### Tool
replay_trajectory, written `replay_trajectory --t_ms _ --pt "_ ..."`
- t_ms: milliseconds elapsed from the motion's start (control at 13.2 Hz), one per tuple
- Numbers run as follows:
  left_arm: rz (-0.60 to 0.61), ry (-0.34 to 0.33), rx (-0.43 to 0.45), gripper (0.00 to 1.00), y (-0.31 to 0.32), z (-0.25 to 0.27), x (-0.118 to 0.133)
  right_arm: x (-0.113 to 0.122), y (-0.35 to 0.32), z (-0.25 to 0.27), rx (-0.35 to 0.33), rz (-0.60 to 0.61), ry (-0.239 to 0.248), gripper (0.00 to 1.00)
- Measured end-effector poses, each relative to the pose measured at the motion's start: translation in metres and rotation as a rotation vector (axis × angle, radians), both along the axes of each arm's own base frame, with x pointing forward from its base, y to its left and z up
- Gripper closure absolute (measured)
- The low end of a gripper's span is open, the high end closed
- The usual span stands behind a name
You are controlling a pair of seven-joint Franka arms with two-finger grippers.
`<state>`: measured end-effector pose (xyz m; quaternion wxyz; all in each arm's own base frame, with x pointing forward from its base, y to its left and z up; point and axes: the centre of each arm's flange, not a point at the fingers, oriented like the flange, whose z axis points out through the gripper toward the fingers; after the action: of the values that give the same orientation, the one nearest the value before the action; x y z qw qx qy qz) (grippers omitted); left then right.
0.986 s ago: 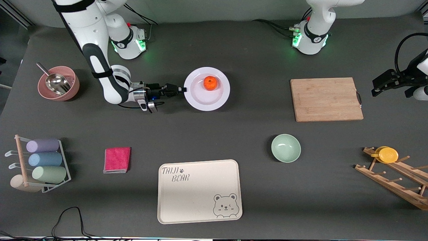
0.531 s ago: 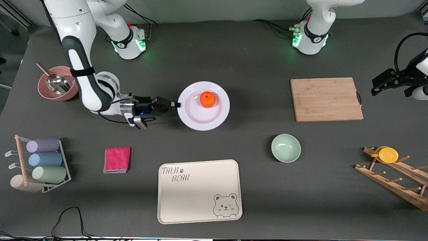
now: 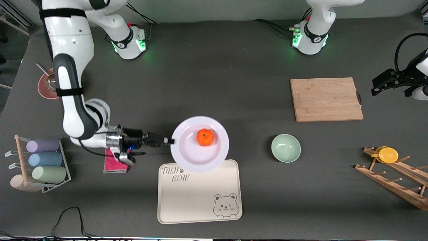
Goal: Place orange and plate with both arms
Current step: 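Slide the plate with the right gripper onto the bear tray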
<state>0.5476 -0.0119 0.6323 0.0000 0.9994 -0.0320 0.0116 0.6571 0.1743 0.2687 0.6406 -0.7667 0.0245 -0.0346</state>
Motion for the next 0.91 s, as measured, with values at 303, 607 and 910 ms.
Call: replay_trajectory --t_ms 303,607,910 --pt "-0.020 0.003 0.001 0.00 0.000 -0.001 0.000 0.066 -0.007 -0.035 0.000 -0.032 -0.013 0.96" --pt "-0.032 0.028 0.001 0.00 0.000 -0.013 0.000 0.090 -0.013 -0.079 -0.011 -0.035 -0.010 0.96" --pt "-0.034 0.032 0.001 0.00 0.000 -0.015 0.000 0.105 -0.018 -0.116 0.001 -0.054 -0.019 0.96"
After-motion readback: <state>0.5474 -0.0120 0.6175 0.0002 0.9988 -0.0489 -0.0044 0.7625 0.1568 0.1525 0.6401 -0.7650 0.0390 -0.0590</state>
